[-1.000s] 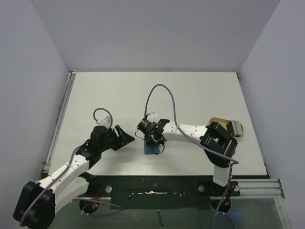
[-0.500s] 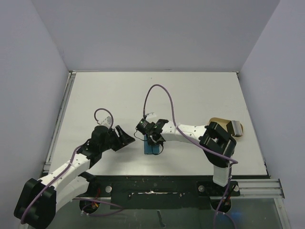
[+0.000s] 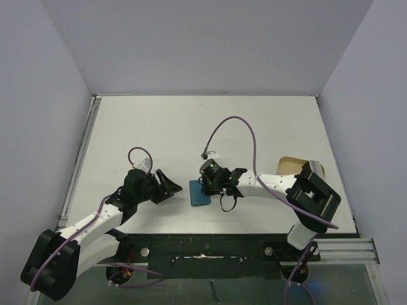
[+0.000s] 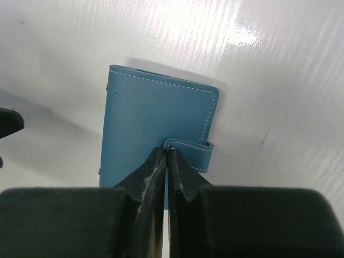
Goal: Put the credit cards into the card holder
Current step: Open the card holder at the center of the board.
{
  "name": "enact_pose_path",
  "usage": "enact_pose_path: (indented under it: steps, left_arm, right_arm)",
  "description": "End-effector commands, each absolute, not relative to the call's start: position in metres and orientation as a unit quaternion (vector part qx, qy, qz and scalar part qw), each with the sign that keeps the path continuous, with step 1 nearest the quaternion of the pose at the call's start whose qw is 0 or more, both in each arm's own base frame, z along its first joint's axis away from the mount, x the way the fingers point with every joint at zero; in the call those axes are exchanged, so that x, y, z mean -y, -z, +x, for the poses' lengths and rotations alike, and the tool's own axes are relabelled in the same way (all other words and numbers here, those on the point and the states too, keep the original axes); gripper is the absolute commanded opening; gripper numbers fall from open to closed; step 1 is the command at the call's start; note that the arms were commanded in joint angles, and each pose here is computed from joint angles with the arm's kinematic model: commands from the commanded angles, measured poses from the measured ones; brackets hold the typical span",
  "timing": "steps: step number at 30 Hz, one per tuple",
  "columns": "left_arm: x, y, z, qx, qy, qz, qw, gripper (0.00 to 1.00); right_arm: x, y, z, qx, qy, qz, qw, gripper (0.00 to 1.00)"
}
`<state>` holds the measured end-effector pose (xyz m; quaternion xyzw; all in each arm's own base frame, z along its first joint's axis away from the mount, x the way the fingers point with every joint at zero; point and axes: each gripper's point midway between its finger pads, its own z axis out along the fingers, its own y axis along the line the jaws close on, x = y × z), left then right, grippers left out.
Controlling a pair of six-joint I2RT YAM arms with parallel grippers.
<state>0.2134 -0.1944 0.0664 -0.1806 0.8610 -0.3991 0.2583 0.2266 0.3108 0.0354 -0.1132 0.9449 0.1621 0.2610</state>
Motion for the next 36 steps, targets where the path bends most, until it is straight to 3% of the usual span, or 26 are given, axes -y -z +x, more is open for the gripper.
enact_pose_path:
  steps: [1, 12, 27, 30, 34, 36]
  left_arm:
    - [0.209, -0.085, 0.220, -0.837, 0.446, -0.163, 0.272, 0.56]
    - [0.224, -0.090, 0.221, -0.821, 0.485, -0.146, 0.264, 0.56]
    - [0.232, -0.081, 0.222, -0.833, 0.474, -0.132, 0.251, 0.55]
    - [0.230, -0.078, 0.221, -0.838, 0.466, -0.142, 0.247, 0.38]
    - [0.226, -0.080, 0.220, -0.837, 0.459, -0.147, 0.257, 0.02]
    - [0.224, -0.080, 0.219, -0.839, 0.455, -0.148, 0.258, 0.00]
  right_arm:
    - [-0.334, -0.067, 0.234, -0.912, -0.275, -0.090, 0.291, 0.00]
    - [-0.331, -0.088, 0.232, -0.887, -0.344, -0.065, 0.302, 0.00]
    - [-0.351, -0.093, 0.229, -0.885, -0.343, -0.102, 0.298, 0.00]
    - [-0.350, -0.094, 0.228, -0.886, -0.340, -0.104, 0.298, 0.00]
    - [-0.342, -0.086, 0.227, -0.891, -0.327, -0.098, 0.297, 0.00]
    - [-0.337, -0.083, 0.225, -0.895, -0.318, -0.096, 0.296, 0.00]
